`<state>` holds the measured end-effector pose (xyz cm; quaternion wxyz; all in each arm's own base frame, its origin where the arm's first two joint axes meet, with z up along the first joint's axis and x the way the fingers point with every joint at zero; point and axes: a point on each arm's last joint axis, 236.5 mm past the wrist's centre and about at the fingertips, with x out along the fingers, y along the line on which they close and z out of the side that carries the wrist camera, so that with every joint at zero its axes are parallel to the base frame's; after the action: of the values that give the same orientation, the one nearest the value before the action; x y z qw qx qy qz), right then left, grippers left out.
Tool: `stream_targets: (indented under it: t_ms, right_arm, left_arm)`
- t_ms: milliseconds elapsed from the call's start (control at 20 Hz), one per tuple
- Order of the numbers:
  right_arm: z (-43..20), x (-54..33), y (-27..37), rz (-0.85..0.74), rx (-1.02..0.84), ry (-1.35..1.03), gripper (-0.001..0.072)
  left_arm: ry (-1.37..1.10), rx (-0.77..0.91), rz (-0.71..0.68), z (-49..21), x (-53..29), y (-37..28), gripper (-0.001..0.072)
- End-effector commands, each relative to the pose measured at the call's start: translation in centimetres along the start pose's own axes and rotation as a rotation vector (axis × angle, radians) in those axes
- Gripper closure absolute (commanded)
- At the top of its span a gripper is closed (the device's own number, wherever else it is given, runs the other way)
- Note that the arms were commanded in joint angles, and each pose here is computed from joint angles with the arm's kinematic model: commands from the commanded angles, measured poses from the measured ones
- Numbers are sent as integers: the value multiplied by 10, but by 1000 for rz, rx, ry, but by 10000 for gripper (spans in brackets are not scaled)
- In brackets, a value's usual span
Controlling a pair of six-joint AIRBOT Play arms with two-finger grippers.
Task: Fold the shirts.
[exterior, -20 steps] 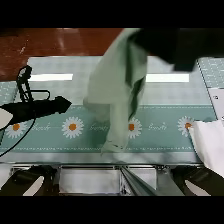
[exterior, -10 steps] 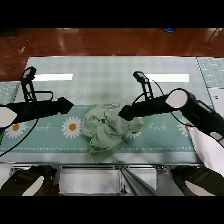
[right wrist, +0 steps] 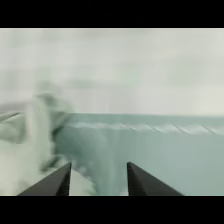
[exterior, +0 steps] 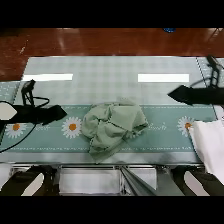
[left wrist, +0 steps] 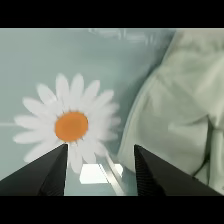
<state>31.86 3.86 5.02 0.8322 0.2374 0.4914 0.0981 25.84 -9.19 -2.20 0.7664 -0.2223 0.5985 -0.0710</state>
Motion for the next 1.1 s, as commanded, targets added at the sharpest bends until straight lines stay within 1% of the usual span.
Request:
stream_targets:
  t_ms: [0, 50, 150, 250, 450, 550, 600, 650, 750, 900, 1050]
  right_arm:
    - [-59, -1, -42, 28, 226, 10, 305]
    - [-73, 8, -34, 77, 255, 18, 305]
    - [-99, 23, -18, 158, 281, 71, 305]
    - [-121, 33, -12, 174, 278, 131, 305]
    - [-150, 47, 4, 188, 233, 224, 305]
    - [-166, 53, 15, 197, 212, 298, 305]
    - [-173, 56, 20, 201, 197, 325, 305]
    - [-177, 61, 22, 194, 192, 343, 305]
    - [-181, 76, 24, 177, 208, 358, 305]
    - [-181, 99, 43, 229, 252, 362, 305]
    - [-186, 124, 53, 229, 294, 355, 306]
  left_arm:
    - [147, -51, -164, -36, 39, -15, 200]
    - [156, -71, -183, -37, 48, -18, 200]
    - [178, -98, -175, -38, 65, -17, 200]
    - [216, -104, -172, -45, 79, -19, 200]
    - [253, -77, -273, -55, 104, -52, 200]
    - [274, -58, -284, -57, 110, -59, 211]
    - [275, -51, -285, -56, 112, -60, 426]
    - [266, -30, -291, -52, 111, -62, 689]
    - [258, 3, -308, -46, 107, -69, 687]
    - [263, 22, -328, -42, 102, -77, 687]
    - [260, 23, -330, -41, 101, -78, 687]
